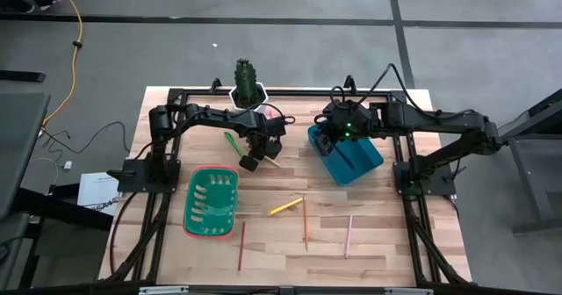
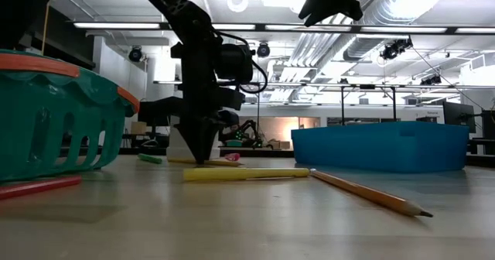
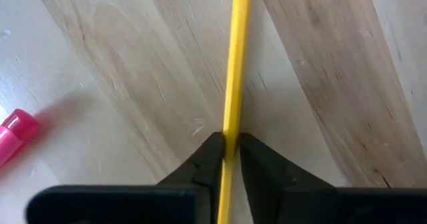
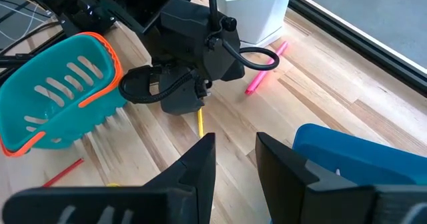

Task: Sort pens & pencils
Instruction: Put the yellow pencil into the blue bin

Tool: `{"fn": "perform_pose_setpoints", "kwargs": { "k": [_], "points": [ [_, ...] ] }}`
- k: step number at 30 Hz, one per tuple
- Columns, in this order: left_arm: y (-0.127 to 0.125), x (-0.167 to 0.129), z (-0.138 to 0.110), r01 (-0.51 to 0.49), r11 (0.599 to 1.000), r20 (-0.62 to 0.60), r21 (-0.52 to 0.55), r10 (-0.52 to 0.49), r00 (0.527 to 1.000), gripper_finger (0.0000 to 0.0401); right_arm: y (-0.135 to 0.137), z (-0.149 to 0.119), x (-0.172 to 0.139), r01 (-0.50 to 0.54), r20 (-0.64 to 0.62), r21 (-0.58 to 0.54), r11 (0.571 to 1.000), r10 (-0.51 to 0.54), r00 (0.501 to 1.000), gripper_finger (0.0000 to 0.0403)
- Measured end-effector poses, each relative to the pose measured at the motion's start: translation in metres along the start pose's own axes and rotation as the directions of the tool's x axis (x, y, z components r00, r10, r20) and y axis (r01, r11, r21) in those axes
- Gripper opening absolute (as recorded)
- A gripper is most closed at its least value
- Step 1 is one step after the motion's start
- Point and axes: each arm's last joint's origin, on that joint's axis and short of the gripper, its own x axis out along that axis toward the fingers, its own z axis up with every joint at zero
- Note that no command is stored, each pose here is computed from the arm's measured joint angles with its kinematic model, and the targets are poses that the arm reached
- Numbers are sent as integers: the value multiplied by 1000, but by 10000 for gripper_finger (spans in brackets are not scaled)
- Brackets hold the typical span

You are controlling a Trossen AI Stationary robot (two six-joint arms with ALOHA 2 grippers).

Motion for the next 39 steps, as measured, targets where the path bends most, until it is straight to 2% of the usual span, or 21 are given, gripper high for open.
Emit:
{"fn": "perform_pose_setpoints", "kwargs": {
  "k": [6, 17, 24, 35, 39],
  "points": [
    [0, 0, 0, 0, 1000, 1, 2, 0, 1000, 12, 0, 0, 0, 7, 5, -2, 1000, -7, 1000, 99],
    [-2, 0, -2, 21, 1000, -21, -2, -21, 1000, 31, 0, 0, 0, 8, 5, -15, 1000, -8, 1000, 99],
    [-3, -2, -1, 46, 999, -6, -10, -46, 999, 18, 0, 0, 0, 10, 6, -19, 1000, -10, 1000, 99],
    [9, -25, 14, -1, 1000, 49, -1, 1, 999, 22, -1, 0, 0, 24, 16, -26, 999, -24, 1000, 99],
    [13, -35, 19, -10, 1000, 58, 1, 10, 998, 18, -4, 1, -10, 42, 48, -27, 999, -41, 998, 99]
  ]
}}
